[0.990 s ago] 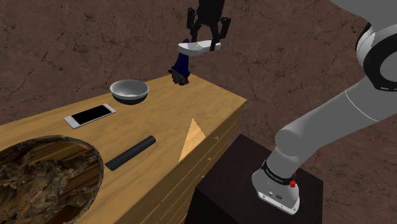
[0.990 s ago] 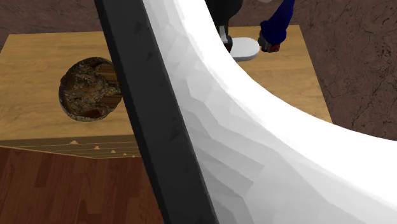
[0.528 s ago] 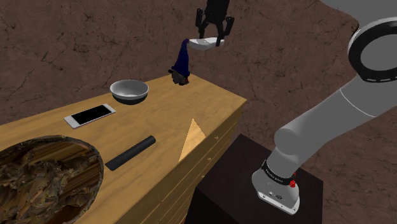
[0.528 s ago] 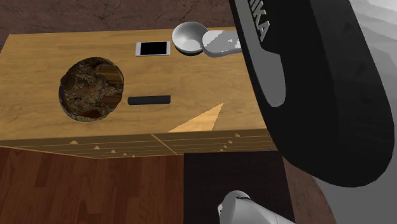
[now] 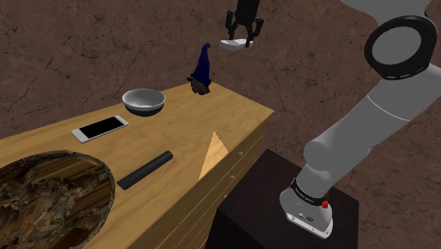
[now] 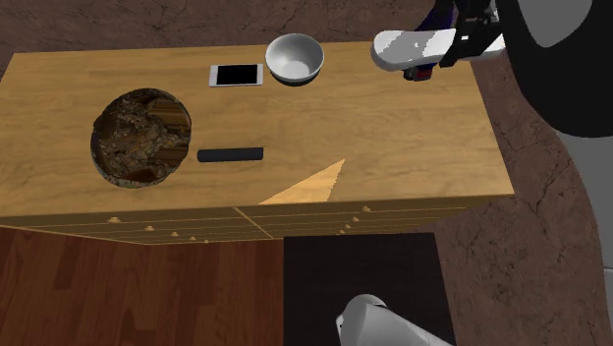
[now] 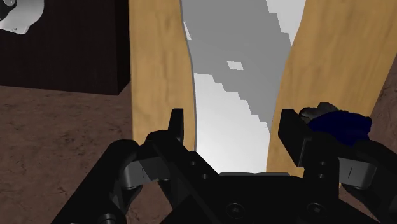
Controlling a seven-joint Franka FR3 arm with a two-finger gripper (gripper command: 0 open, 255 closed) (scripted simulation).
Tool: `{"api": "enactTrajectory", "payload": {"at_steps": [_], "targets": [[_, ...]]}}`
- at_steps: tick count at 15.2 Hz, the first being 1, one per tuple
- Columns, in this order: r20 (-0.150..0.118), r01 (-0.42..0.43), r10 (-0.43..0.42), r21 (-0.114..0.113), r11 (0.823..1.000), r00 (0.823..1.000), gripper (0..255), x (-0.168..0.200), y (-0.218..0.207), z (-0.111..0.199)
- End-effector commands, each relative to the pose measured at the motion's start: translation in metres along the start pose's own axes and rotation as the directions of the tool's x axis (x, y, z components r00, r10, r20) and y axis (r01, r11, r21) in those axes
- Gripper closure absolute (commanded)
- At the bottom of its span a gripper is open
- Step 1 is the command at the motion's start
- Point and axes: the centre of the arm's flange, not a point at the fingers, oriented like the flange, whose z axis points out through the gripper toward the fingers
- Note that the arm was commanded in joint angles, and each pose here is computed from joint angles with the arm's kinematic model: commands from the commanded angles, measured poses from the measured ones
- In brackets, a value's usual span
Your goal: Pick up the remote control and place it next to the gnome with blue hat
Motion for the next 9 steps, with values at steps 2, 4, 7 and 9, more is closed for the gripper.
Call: {"api": "enactTrajectory", "payload": {"at_steps": [2,4,7,9], "targets": [[-0.001,0.001,-0.001,0.000,1.000,1.000,255,0.039,-0.012,-0.003],[-0.001,0.001,-0.001,0.000,1.000,1.000,255,0.065,-0.018,-0.003],[-0.001,0.001,-0.001,0.000,1.000,1.000,255,0.103,-0.028,-0.003],[-0.001,0.001,-0.001,0.000,1.000,1.000,255,0.129,-0.034,-0.004]]}}
